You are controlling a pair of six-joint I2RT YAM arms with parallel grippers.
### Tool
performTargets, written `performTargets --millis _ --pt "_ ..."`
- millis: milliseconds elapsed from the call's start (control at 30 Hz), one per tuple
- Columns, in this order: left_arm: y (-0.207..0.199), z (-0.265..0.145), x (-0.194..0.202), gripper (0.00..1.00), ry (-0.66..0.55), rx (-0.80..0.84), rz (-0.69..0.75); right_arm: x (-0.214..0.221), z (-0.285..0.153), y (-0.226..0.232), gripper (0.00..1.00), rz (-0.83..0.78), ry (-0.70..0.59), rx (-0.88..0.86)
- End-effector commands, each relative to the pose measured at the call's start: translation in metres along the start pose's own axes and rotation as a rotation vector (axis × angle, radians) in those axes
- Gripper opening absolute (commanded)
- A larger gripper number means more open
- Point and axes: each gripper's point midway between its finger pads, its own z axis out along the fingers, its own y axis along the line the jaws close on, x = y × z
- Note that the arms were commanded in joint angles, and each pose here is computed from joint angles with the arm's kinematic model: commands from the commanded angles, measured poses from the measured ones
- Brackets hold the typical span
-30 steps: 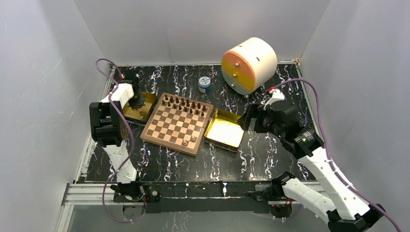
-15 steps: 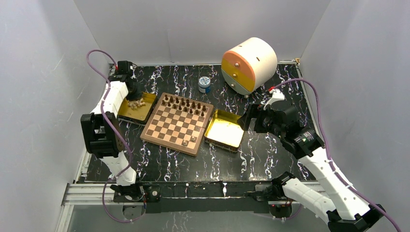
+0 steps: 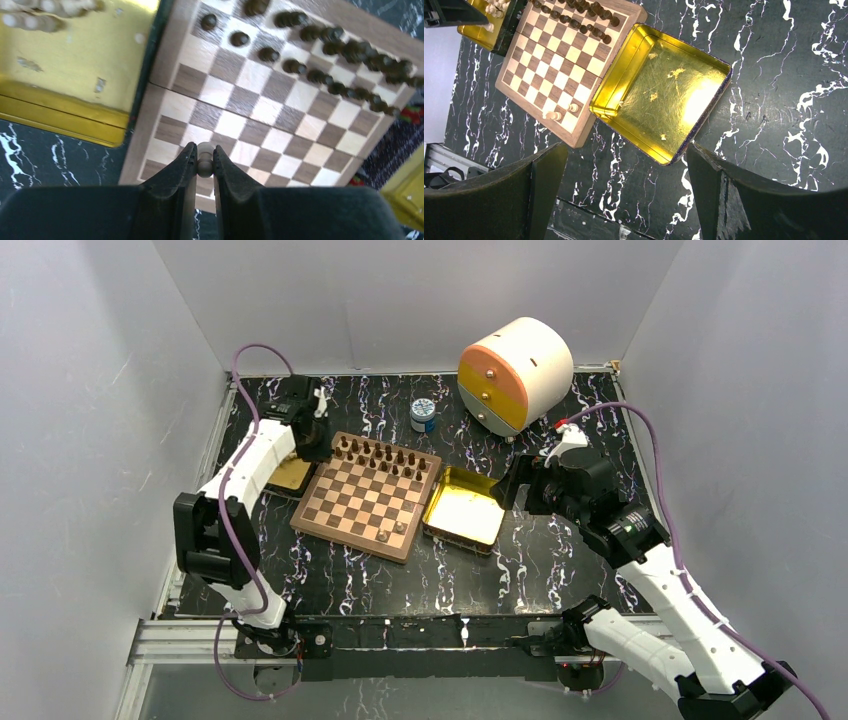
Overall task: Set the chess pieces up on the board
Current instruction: Place the chess piece on the chessboard.
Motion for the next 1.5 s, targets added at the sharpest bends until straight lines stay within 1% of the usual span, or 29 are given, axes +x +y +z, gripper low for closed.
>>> performTargets --millis 0,133,367,833,1233,1467 --pt "-0.022 -0.026 0.019 0.12 -0.007 0.052 0.072 -0.015 0.001 0.006 0.99 0.006 -0.057 -0.019" --pt "-0.047 -0.027 0.037 0.12 0.016 0.088 0.115 -0.015 0.002 0.006 0.99 0.004 -0.058 -0.019" --pt "-0.083 -0.034 0.058 0.12 0.006 0.104 0.18 -0.014 0.002 0.007 0.99 0.006 -0.052 -0.026" --pt "-0.125 -0.031 0.097 0.12 0.025 0.118 0.256 -0.015 0.002 0.012 0.99 0.008 -0.051 -0.051" --pt "-0.14 -0.014 0.125 0.12 0.072 0.127 0.275 -0.013 0.001 0.01 0.99 0.011 -0.052 -0.043" --pt "-0.136 -0.003 0.138 0.12 0.093 0.104 0.281 -0.011 0.003 0.009 0.99 0.013 -0.047 -0.043"
